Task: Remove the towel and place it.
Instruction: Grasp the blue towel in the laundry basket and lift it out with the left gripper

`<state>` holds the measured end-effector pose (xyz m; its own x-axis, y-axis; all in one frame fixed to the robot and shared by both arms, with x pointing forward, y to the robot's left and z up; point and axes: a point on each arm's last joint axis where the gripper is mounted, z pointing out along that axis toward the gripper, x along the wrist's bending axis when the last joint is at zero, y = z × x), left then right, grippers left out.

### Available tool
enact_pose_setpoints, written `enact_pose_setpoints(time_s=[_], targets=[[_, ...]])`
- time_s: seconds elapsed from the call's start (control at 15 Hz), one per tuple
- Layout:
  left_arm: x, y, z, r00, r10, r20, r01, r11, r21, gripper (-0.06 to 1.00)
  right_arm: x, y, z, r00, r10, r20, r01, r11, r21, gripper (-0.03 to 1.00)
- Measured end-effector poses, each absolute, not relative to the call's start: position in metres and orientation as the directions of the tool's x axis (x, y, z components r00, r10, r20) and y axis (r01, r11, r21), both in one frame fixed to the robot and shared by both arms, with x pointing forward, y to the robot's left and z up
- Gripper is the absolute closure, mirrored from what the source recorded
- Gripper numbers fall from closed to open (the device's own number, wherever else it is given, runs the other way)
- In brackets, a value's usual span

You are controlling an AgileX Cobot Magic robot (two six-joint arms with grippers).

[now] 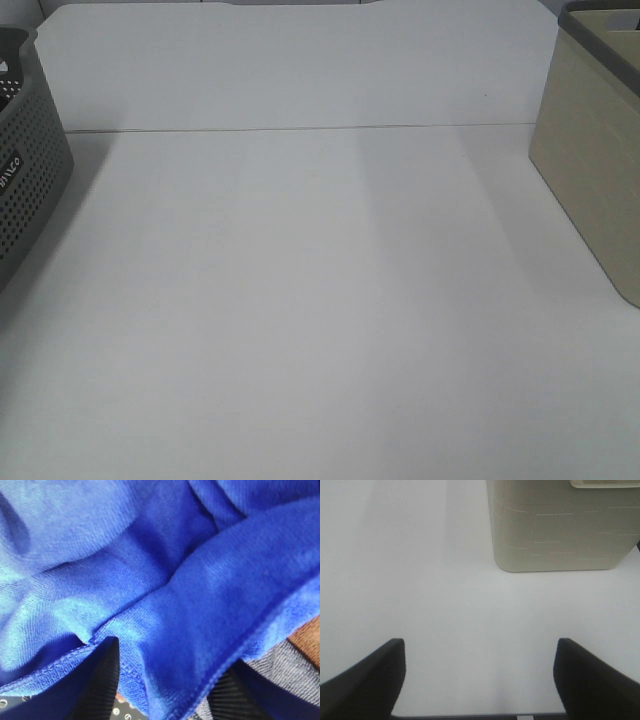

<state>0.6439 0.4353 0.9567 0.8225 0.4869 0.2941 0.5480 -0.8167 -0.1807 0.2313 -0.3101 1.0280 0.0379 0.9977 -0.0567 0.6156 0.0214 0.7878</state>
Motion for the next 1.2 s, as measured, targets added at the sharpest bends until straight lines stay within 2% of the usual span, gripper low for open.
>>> enact_pose_setpoints(time_s=[0.13, 0.2, 0.27, 0.47, 0.6, 0.8, 0.93, 1.2], targets=[[0.644, 0.435, 0.957, 0.821, 0.489, 0.295, 0.551, -0.815, -0.18, 0.5, 0.231, -0.31, 1.028, 0.038, 0.998, -0.057, 0.616, 0.021, 0.788, 0.17], [0.644, 0.435, 0.957, 0.821, 0.489, 0.295, 0.551, -0.815, -0.18, 0.56, 0.231, -0.31, 1.028, 0.038, 0.998, -0.057, 0.616, 0.021, 0.788, 0.17], [0.644, 0.436, 0.953, 0.829, 0.478, 0.289, 0.541, -0.817, -0.2, 0.74, 0.231, -0.31, 1.028, 0.038, 0.998, -0.057, 0.616, 0.021, 0.788, 0.17], [0.645, 0.44, 0.944, 0.851, 0.448, 0.276, 0.514, -0.82, -0.253, 0.94, 0.231, -0.31, 1.028, 0.038, 0.998, -0.057, 0.616, 0.021, 0.788, 0.17], [0.647, 0.441, 0.946, 0.848, 0.443, 0.291, 0.514, -0.82, -0.251, 0.94, 0.231, -0.31, 1.028, 0.038, 0.998, -0.057, 0.616, 0.021, 0.788, 0.17], [0.659, 0.441, 0.972, 0.775, 0.509, 0.375, 0.596, -0.785, -0.168, 0.94, 0.231, -0.31, 1.028, 0.038, 0.998, -0.057, 0.616, 0.021, 0.788, 0.17], [0.661, 0.432, 1.008, 0.716, 0.544, 0.437, 0.637, -0.766, -0.089, 0.94, 0.231, -0.31, 1.028, 0.038, 0.998, -0.057, 0.616, 0.021, 0.788, 0.17], [0.64, 0.399, 1.091, 0.58, 0.634, 0.512, 0.644, -0.742, 0.189, 0.94, 0.231, -0.31, 1.028, 0.038, 0.998, -0.057, 0.616, 0.021, 0.788, 0.17]])
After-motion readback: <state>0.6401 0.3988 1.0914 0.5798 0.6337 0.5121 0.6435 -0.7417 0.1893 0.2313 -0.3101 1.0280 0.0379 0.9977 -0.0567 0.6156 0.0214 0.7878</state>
